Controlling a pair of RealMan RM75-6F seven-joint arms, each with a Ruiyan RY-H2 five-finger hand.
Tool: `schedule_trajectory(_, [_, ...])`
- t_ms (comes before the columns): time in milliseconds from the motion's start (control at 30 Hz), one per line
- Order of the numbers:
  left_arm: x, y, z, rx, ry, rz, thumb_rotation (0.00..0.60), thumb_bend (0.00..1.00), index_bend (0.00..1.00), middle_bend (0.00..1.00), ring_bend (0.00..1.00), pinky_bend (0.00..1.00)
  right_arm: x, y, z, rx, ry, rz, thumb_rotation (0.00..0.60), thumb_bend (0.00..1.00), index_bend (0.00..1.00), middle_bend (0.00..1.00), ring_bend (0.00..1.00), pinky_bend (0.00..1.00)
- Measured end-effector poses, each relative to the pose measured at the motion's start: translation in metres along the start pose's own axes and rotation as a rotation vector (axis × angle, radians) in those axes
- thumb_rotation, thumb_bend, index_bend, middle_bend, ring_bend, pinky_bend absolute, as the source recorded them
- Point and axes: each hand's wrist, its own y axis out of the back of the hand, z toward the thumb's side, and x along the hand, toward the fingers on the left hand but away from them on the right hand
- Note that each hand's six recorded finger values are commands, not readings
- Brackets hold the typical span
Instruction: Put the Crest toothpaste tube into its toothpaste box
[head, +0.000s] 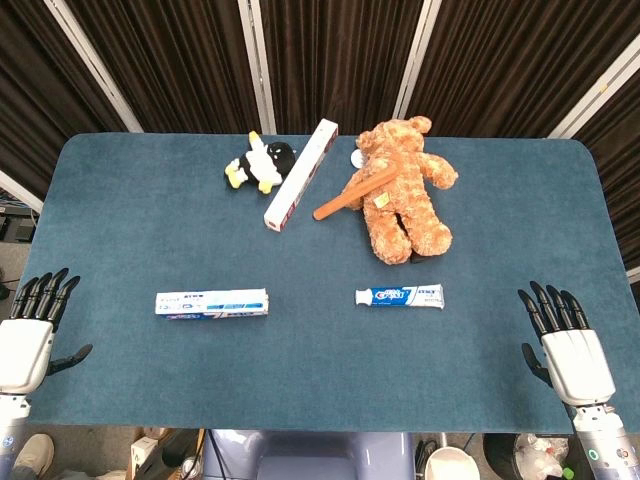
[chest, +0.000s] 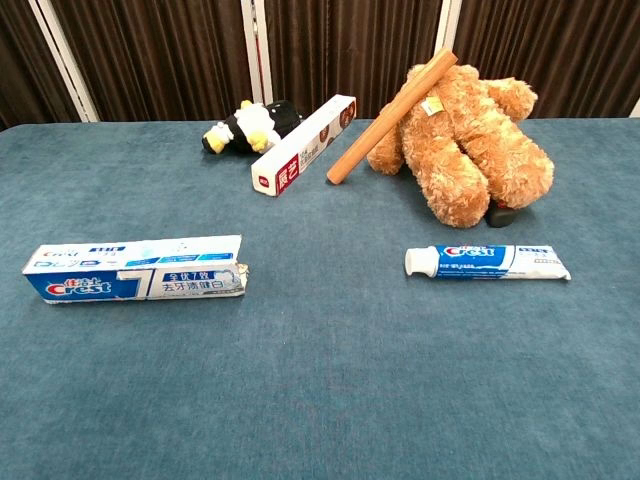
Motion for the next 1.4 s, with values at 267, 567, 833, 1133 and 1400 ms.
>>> schedule_trajectory(267, [0.0,0.0,0.0,0.001,0.001,-0.003,0.6,0.11,0.0,0.0,0.0,0.0,0.0,-0.001,0.001,-0.001,0.004,0.003,0.6,0.4,0.0,0.01,0.0,0.1])
schedule_trajectory(567, [0.006,-0.005,0.001,-0.002,-0.002,-0.047,0.6,0.11,0.0,0.01,0.03,0.12,-0.002,-0.001,0.001,-0.007,0.004,0.006,0.6,0.4,0.0,0.01,0.0,0.1])
schedule_trajectory(833, [0.036,-0.008,0.026,-0.009,-0.048,-0.086,0.6,0.13,0.08,0.21,0.21,0.29,-0.002,-0.001,0.002,-0.012,0.01,0.007,0.6,0.4,0.0,0.01,0.0,0.1])
schedule_trajectory(1133, [0.082,-0.038,0.074,0.058,-0.073,-0.238,0.6,0.14,0.11,0.21,0.21,0.27,-0.001,-0.001,-0.001,-0.021,0.005,0.007,0.6,0.4,0.0,0.01,0.0,0.1])
schedule_trajectory(1400, [0.1,-0.072,0.118,0.062,-0.083,-0.371,0.6,0.21,0.14,0.22,0.21,0.24,-0.001,0.0,-0.003,-0.03,0.003,0.005,0.6,0.4,0.0,0.01,0.0,0.1])
